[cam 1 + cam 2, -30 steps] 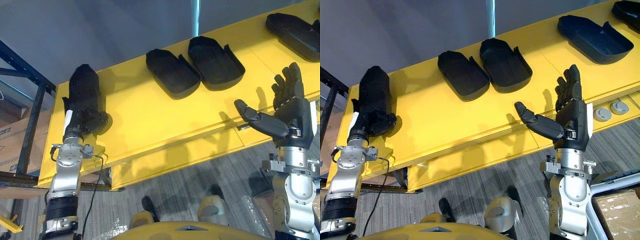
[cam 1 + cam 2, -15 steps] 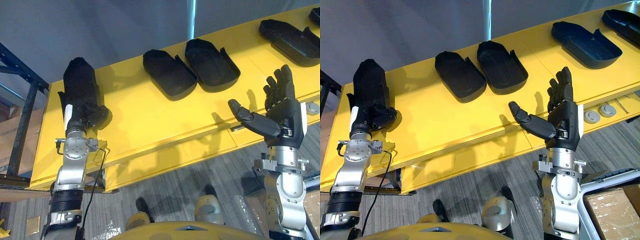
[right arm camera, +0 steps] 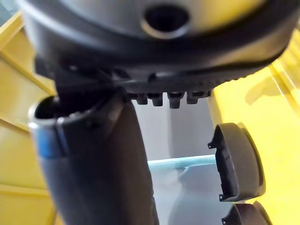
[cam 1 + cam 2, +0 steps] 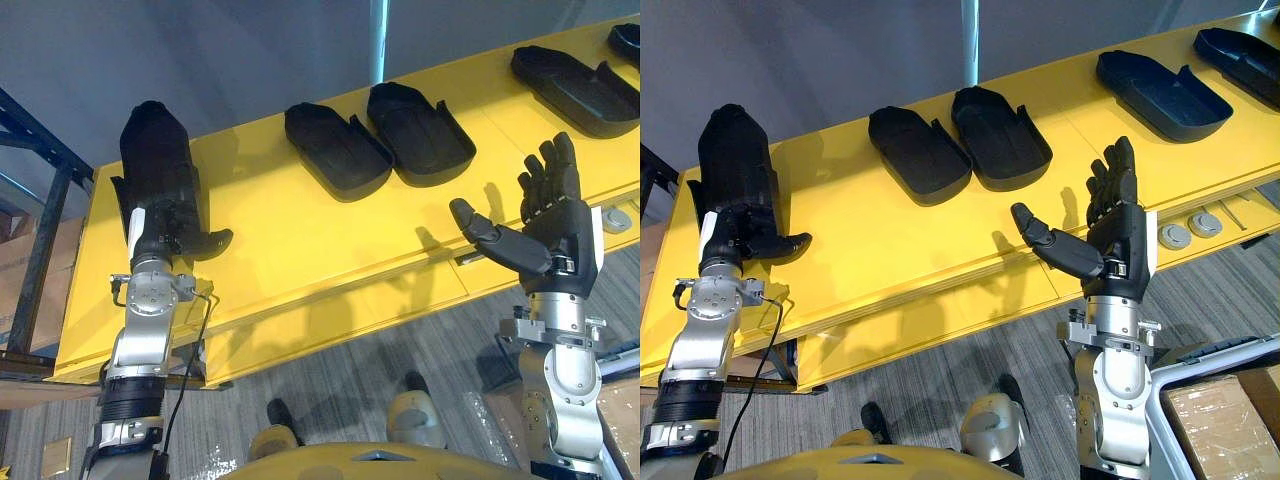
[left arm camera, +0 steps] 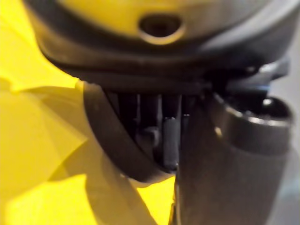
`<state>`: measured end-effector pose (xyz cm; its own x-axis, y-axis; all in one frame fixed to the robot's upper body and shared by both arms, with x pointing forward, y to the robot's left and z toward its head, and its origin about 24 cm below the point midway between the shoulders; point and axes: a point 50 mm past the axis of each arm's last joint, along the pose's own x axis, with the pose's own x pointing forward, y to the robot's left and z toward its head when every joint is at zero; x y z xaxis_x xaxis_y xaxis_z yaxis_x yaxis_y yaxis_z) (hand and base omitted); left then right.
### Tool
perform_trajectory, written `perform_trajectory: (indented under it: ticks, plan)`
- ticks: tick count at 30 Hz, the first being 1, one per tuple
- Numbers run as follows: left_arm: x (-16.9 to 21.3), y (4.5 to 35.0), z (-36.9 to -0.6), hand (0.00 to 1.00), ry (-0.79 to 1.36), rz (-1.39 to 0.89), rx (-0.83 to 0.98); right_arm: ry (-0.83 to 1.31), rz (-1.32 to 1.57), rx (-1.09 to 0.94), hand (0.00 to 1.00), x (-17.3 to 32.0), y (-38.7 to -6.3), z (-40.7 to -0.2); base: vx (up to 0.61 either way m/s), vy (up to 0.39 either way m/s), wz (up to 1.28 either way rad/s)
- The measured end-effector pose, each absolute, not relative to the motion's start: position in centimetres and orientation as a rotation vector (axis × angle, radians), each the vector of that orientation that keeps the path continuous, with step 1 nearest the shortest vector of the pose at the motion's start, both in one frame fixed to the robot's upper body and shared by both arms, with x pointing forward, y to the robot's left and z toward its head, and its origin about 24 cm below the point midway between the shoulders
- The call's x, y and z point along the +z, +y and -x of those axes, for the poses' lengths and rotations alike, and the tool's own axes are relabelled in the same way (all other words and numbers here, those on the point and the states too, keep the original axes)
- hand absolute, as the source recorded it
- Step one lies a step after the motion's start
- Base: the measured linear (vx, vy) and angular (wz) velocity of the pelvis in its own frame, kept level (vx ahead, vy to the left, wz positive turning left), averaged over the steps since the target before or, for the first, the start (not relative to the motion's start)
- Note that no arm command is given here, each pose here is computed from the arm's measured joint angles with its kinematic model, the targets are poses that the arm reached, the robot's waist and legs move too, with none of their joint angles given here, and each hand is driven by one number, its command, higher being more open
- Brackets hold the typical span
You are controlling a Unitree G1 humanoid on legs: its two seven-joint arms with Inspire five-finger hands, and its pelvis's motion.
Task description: Walk over and take three plastic housings, then place them on the shelf
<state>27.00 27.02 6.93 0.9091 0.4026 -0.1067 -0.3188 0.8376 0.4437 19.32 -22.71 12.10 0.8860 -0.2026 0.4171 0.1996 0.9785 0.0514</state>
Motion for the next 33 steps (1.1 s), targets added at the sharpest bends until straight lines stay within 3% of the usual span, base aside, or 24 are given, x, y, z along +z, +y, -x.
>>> perform_trajectory:
  ticks: [33]
  plan:
    - [8.7, 24.6, -25.9, 1.00, 0.108, -0.291, 0.279, -0.393, -0.033, -0.222, 1.00, 11.2, -21.8, -18.6, 0.00, 0.000, 0.00]
